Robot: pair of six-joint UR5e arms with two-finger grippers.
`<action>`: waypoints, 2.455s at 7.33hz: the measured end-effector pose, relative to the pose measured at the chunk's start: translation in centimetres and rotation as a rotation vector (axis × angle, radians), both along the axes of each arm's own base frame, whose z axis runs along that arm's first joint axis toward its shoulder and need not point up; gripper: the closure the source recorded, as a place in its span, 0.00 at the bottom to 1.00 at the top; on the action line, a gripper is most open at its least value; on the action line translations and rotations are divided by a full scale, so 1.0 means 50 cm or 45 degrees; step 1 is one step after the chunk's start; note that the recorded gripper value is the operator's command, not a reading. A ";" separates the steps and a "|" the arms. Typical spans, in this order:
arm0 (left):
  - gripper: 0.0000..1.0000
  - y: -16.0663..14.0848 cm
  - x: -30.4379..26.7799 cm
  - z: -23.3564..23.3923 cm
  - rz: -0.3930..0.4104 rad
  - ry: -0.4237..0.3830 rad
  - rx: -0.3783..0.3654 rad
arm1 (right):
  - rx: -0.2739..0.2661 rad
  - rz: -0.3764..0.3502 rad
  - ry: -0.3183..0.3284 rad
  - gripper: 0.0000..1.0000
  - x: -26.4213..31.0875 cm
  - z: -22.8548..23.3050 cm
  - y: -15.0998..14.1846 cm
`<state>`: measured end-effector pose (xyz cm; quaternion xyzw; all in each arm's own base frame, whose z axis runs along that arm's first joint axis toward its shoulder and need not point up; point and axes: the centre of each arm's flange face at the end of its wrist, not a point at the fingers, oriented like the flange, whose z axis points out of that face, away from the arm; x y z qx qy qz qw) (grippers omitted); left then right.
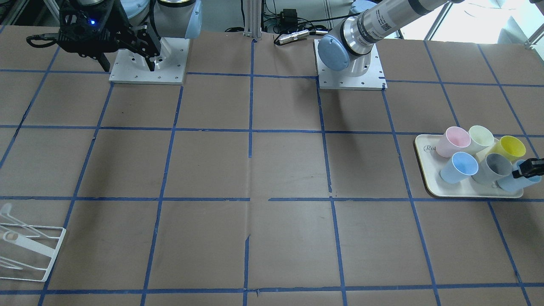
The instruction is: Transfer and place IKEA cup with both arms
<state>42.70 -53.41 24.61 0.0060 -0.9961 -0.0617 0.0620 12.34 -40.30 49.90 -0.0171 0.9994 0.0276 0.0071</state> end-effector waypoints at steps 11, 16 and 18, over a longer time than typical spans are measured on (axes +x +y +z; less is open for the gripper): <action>0.00 -0.042 -0.889 0.436 0.069 -0.119 0.005 | 0.020 -0.014 0.002 0.00 0.001 0.001 0.005; 0.00 0.047 -1.194 0.463 0.037 -0.130 -0.232 | 0.017 -0.015 0.001 0.00 0.000 0.002 0.004; 0.00 0.034 -1.198 0.483 0.019 -0.133 -0.233 | 0.014 -0.015 0.002 0.00 0.000 0.006 0.004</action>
